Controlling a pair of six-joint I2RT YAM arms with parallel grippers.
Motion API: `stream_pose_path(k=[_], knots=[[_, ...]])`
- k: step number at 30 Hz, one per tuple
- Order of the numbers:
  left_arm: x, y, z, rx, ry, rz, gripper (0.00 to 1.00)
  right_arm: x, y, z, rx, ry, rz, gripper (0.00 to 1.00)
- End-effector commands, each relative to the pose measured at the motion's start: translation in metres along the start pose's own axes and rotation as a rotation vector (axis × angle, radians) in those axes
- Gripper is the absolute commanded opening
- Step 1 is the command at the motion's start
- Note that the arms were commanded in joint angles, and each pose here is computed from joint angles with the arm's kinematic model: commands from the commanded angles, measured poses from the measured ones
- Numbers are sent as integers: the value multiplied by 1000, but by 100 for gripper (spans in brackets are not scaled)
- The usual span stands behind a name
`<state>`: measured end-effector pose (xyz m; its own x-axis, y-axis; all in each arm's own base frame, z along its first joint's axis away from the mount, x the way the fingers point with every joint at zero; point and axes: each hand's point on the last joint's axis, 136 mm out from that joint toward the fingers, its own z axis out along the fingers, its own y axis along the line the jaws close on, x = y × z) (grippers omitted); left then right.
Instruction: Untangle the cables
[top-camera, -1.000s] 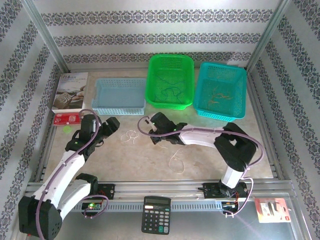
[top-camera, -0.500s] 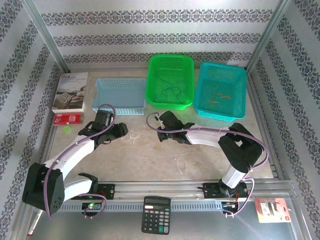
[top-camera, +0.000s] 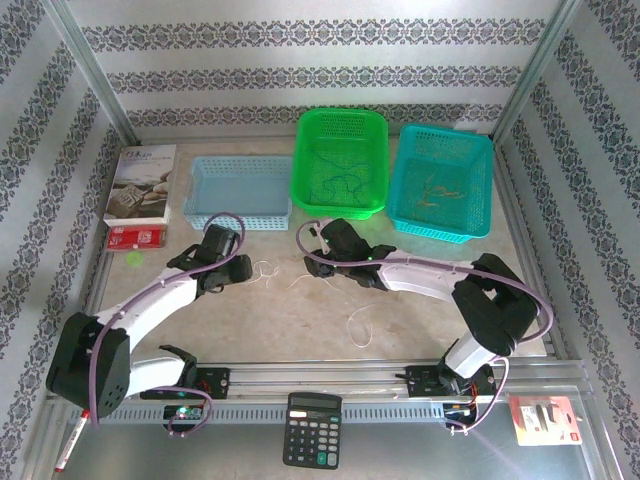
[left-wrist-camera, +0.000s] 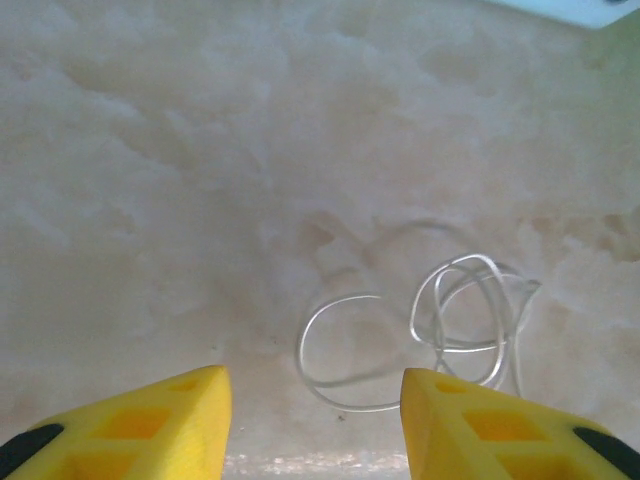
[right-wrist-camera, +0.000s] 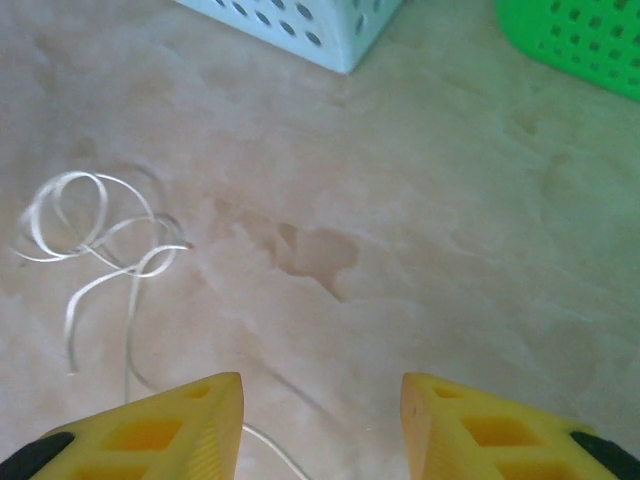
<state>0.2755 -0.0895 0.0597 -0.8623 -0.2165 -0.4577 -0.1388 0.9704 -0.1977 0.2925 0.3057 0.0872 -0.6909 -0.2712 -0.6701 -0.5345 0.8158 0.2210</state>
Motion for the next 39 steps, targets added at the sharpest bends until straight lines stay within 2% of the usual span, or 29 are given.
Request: stream_pose_path(k=[1, 7, 19, 28, 32, 37, 39], knots=[[6, 3, 2, -67, 36, 86, 47, -15, 14, -15, -39, -40, 8, 47], [5, -1, 15, -80, 48, 122, 46, -24, 23, -29, -64, -73, 7, 52], [-1, -10, 36, -93, 79, 194, 43, -23, 27, -35, -69, -84, 9, 52], [-2, -14, 48, -100, 76, 237, 32, -23, 31, -34, -77, -83, 8, 52], [1, -12, 54, -102, 82, 243, 25, -24, 33, -35, -80, -86, 5, 52], [2, -12, 54, -99, 76, 248, 3, -26, 36, -37, -88, -91, 5, 52], [-1, -13, 49, -98, 65, 252, 0, -28, 37, -39, -95, -95, 7, 52]])
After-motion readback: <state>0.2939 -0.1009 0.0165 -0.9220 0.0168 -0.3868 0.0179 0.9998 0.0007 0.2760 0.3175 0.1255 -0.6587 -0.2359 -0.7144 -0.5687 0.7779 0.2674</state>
